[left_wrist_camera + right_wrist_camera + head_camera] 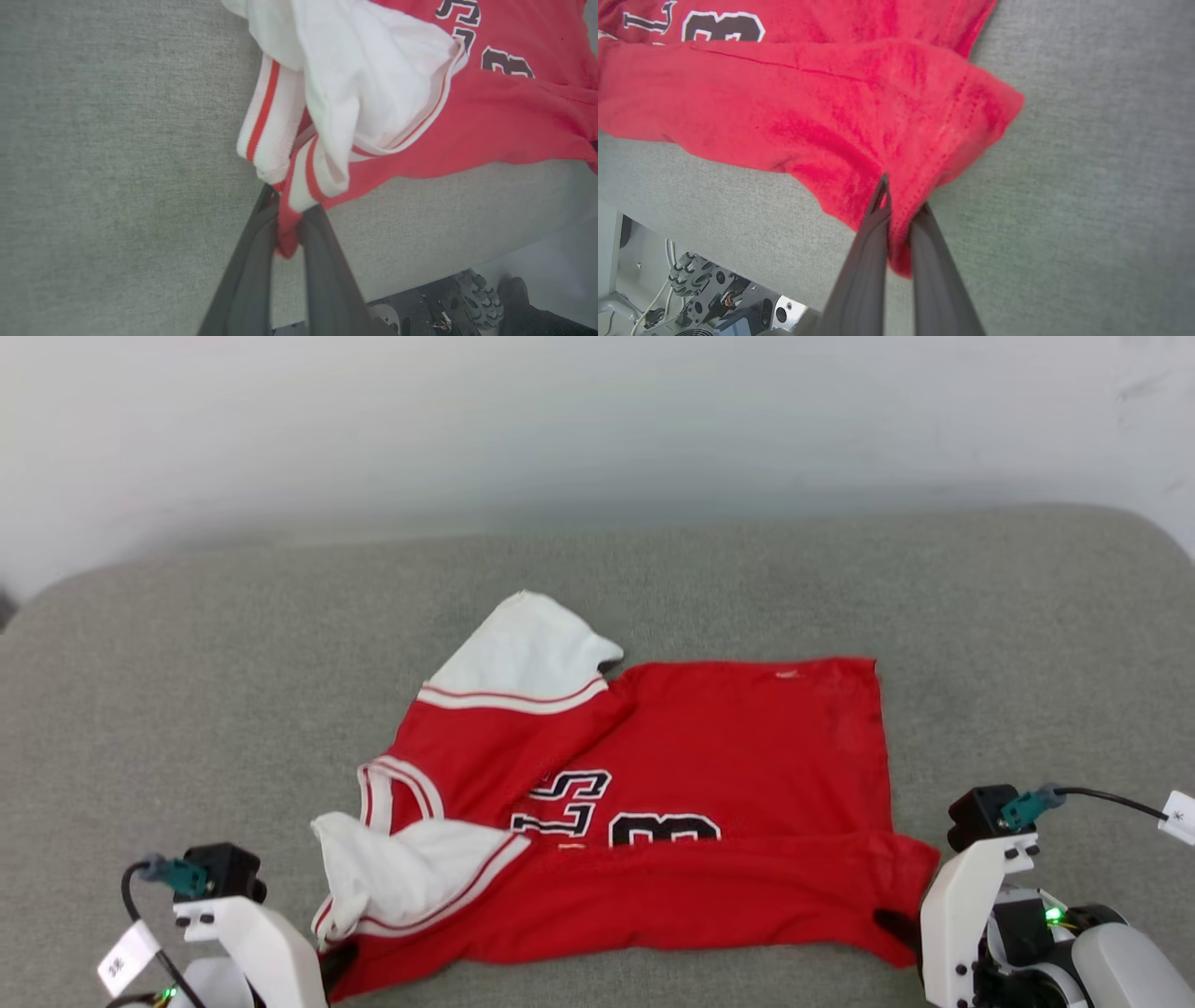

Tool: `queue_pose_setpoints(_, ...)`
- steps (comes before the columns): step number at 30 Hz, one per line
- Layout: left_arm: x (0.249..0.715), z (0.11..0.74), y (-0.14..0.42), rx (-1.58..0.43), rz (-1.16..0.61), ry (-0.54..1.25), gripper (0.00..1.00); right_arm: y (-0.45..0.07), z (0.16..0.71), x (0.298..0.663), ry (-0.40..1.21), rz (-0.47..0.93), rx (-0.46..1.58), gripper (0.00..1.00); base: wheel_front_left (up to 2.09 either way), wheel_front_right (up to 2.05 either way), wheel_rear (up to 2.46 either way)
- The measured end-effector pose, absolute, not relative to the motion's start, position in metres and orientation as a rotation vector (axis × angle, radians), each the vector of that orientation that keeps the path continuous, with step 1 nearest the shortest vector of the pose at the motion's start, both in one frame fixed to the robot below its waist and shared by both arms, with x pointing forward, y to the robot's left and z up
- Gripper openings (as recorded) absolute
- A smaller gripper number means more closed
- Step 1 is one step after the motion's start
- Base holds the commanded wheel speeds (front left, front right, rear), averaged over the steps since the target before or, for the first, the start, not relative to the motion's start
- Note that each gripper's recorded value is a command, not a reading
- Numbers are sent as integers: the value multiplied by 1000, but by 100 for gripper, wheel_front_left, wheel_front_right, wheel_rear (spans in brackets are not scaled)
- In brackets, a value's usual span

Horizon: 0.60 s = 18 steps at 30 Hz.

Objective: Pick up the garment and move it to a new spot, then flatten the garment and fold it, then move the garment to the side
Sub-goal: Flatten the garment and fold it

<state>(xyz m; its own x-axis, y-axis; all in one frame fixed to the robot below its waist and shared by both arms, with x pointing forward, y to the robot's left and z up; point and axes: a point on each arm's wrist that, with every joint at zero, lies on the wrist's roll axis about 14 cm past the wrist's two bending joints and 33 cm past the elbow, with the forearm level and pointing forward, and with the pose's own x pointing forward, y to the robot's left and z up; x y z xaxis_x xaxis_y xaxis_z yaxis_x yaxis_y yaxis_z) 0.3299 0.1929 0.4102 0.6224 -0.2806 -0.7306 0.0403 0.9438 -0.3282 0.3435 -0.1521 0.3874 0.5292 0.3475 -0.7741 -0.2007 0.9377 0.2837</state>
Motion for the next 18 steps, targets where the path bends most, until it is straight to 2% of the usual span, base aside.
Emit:
queue_pose_setpoints(9, 295, 422, 201, -295, -151, 855, 0, -158, 408, 321, 911, 339, 156, 0, 0, 0, 0)
queue_pose_setpoints(17, 278, 411, 194, -337, -148, 900, 0, -162, 395, 295, 970, 316, 208, 1, 0, 0, 0)
queue_pose_setpoints(18, 278, 409, 193, -341, -147, 894, 1, -161, 393, 293, 974, 315, 216, 35, 0, 0, 0)
